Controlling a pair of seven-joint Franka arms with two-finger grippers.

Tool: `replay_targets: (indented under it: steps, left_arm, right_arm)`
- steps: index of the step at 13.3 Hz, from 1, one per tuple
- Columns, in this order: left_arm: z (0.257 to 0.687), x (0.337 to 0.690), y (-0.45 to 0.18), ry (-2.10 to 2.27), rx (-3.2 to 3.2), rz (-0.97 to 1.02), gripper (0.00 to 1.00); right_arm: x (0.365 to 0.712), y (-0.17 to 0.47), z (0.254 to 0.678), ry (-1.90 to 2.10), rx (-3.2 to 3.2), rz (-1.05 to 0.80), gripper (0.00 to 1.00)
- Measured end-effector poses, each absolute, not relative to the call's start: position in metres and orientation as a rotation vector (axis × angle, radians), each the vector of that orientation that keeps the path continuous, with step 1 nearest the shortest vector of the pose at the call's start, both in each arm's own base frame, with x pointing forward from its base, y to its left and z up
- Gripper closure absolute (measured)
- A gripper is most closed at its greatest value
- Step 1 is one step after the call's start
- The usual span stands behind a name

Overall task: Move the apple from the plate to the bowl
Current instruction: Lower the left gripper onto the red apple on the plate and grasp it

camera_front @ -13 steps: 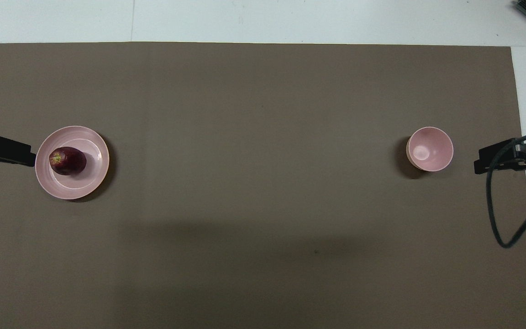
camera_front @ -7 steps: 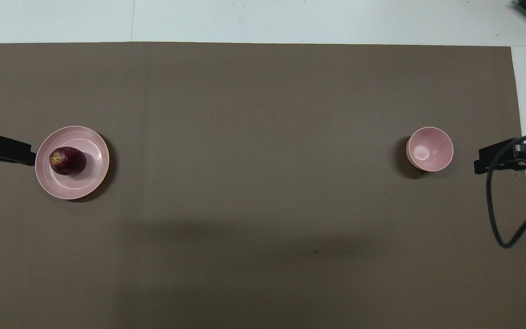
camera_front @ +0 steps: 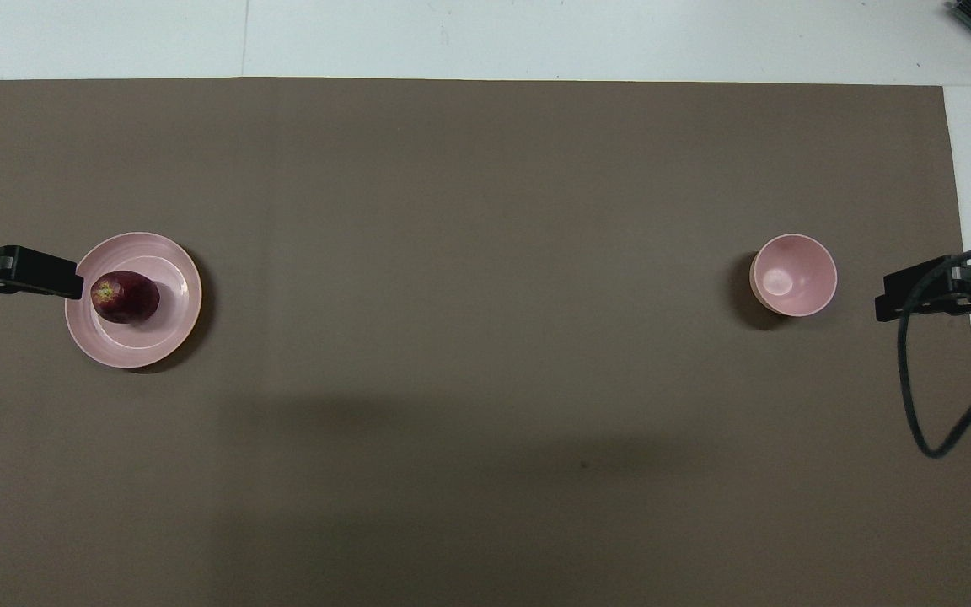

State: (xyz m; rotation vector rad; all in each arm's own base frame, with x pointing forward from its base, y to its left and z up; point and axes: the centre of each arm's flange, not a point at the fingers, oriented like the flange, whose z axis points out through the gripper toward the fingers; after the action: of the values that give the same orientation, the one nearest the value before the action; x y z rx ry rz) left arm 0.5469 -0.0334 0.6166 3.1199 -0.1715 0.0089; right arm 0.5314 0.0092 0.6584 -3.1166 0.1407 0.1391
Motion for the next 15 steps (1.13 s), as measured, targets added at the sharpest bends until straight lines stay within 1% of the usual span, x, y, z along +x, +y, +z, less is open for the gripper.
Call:
replay_targets:
  steps: [6,12,15]
  left_arm:
    - [0.553,0.557,-0.028,-0.153,3.122,0.033,0.0]
    - [0.49,0.571,0.01,-0.149,3.125,0.073,0.0]
    - [0.443,0.581,0.032,-0.188,3.125,0.063,0.0]
  right_arm:
    - [0.531,0.009,0.658,0.141,-3.117,0.139,0.0]
    - [0.531,0.009,0.658,0.141,-3.117,0.139,0.0]
    - [0.531,0.009,0.658,0.141,-3.117,0.139,0.0]
